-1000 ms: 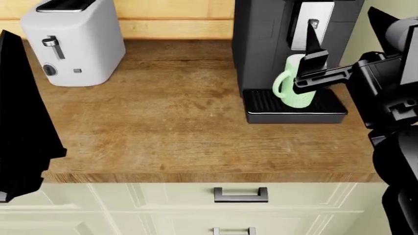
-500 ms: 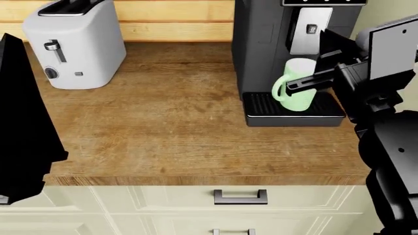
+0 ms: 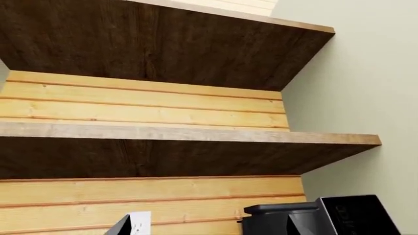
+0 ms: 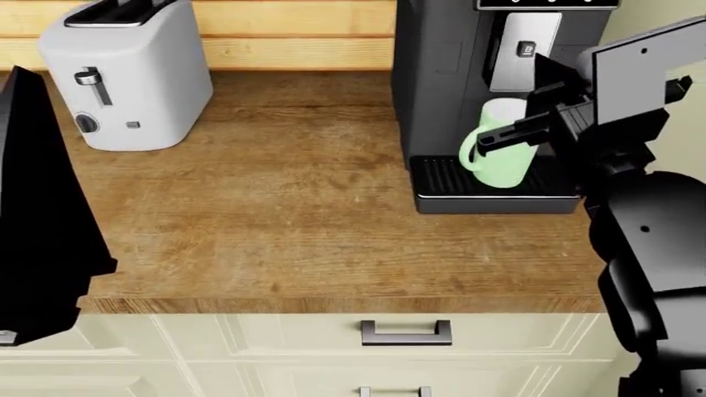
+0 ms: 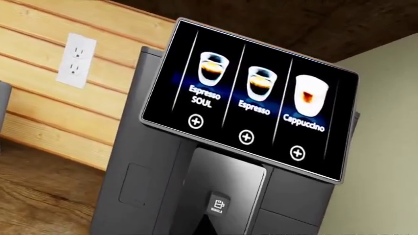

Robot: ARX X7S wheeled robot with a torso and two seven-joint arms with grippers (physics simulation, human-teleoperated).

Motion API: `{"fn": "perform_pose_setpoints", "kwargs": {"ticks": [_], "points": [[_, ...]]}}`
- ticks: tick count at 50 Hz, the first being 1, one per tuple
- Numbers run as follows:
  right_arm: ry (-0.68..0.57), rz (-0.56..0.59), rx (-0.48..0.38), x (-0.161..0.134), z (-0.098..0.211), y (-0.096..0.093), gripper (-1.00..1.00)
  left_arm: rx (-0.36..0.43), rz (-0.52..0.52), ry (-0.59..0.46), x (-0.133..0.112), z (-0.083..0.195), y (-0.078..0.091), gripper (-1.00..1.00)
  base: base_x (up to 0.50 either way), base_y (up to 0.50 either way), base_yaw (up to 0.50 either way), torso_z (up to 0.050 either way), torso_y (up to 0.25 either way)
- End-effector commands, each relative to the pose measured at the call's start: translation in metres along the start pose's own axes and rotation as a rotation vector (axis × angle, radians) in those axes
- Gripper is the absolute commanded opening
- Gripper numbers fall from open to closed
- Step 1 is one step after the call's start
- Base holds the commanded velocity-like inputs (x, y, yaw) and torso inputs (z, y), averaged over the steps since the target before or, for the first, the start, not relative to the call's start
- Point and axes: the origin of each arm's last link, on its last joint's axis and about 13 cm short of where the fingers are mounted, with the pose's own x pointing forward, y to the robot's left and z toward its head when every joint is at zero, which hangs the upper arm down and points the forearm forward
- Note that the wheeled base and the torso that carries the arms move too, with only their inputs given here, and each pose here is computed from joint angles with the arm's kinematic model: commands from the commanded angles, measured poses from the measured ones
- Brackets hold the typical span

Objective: Pick the mug from the cabinet, place it under the coffee machine dispenser, and press the start button.

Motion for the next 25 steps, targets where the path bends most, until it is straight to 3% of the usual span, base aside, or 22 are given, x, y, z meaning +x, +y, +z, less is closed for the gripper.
{"fn": "perform_pose_setpoints", "kwargs": {"ticks": [1,25], "points": [[0.006,-0.014,-0.005,0.0056,-0.0032,-0.0014,-1.0,0.001,-0.003,0.001,-0.0004,0.0,-0.0001,1.0,0.0,0.0,0.0,0.0,0.0],[0.019,-0.026,-0.015,0.014,-0.0027,-0.0041,-1.0,0.0,-0.006,0.002,-0.0019,0.0,0.0002,1.0,0.0,0.0,0.0,0.0,0.0]]}}
